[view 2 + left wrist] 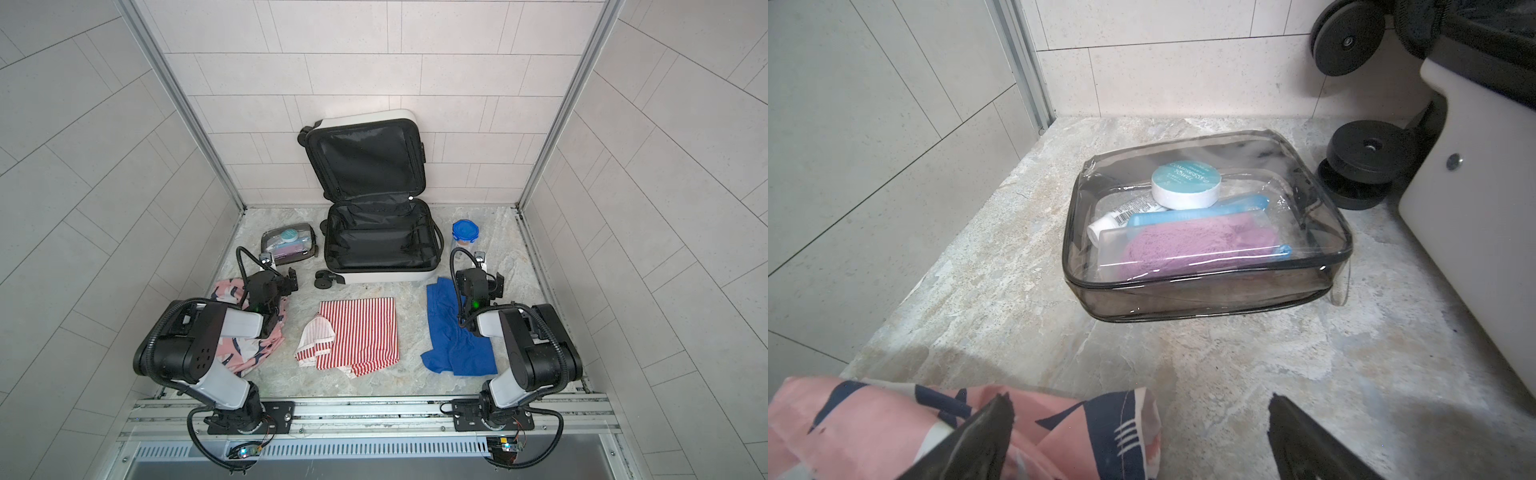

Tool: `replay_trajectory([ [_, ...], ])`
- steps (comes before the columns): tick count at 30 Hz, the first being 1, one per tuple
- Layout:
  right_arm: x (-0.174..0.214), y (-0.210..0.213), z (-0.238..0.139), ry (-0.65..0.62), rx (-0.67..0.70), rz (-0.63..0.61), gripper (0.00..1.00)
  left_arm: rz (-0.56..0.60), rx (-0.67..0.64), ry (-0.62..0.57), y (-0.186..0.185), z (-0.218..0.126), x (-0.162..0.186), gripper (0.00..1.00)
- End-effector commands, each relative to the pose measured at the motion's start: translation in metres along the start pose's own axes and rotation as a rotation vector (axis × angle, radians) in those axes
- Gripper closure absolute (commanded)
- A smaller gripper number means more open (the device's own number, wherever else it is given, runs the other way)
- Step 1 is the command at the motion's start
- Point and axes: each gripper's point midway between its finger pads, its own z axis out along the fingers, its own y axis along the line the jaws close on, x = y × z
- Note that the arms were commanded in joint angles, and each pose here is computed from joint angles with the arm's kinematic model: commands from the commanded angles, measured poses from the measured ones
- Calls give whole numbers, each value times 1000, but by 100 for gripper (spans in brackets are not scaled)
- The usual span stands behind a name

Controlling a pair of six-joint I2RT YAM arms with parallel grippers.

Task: Pack the luggage

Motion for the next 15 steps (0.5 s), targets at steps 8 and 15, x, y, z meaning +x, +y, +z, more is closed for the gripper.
replay_trajectory([
  [8,-7,-2,-3,-23,11,16,1,-2,-4,-35,2,-1,-12,0],
  [15,-7,-2,-3,-23,11,16,1,-3,-5,-34,2,-1,-12,0],
])
